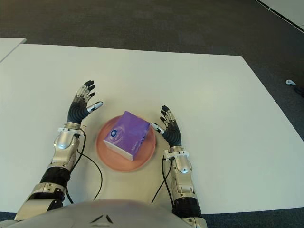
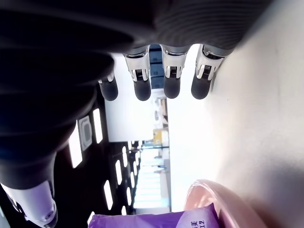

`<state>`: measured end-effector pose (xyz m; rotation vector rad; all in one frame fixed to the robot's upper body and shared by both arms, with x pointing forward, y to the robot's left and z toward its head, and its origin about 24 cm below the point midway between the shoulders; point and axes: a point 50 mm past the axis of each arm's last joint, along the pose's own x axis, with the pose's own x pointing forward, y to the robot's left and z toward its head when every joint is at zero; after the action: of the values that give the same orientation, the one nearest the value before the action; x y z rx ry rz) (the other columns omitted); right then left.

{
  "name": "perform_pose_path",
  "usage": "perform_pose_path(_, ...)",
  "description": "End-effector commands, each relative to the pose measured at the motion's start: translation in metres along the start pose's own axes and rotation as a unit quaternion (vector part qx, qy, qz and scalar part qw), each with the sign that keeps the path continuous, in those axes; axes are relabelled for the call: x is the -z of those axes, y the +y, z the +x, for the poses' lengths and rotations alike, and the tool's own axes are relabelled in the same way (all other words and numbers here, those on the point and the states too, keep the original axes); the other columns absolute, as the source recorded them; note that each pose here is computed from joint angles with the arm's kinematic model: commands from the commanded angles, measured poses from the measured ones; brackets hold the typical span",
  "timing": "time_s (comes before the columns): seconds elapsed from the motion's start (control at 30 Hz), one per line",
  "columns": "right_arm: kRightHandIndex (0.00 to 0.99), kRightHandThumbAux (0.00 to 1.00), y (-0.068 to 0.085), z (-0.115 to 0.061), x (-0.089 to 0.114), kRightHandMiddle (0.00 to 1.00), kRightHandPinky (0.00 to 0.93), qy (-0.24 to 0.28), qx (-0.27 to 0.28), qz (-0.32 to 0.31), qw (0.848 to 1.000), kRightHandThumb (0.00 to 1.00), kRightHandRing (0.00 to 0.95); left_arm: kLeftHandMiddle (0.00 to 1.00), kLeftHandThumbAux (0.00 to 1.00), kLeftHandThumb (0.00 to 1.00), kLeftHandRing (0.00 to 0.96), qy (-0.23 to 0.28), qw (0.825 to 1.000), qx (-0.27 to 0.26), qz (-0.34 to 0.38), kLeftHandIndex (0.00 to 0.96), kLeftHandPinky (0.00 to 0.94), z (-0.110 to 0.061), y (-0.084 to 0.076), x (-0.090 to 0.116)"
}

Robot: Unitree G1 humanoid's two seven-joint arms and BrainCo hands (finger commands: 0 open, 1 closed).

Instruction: Put the tissue paper into the plate.

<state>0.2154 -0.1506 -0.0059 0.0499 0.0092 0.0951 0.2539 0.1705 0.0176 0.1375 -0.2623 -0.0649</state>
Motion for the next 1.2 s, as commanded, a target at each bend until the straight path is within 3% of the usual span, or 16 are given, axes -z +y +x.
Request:
perform_pose_path(0.03,0.000,0.666,0.000,-0.012,0.020,0.000,0.000,0.063,0.008,0.006,0.998,0.024,0.000,0.004,0.616,0.000,0.000,0.029,0.999,0.021,0.011,0.009,0.000,-0.016,-0.012,0.013)
perform_pose_path(0.3,0.000,0.676,0.001,-0.013,0.019,0.001,0.000,0.065,0.005,0.009,0.998,0.028,0.000,0.001,0.584,0.000,0.000,0.057,0.997,0.049,0.012,0.015,0.000,-0.018,-0.013,0.023)
perform_pose_path(0.63,0.000,0.679,0.001,-0.012,0.020,0.005,0.000,0.067,0.009,0.011,0.998,0.019,0.000,0.000,0.558,0.000,0.000,0.061,0.997,0.045,0.014,0.006,0.000,-0.024,-0.014,0.026)
perform_pose_path(1.2,0.000,0.671,-0.001,-0.011,0.019,0.004,0.000,0.064,0.012,0.011,0.998,0.027,0.000,0.000,0.580,0.000,0.000,0.077,0.996,-0.048,-0.015,0.000,0.000,-0.028,-0.012,0.026)
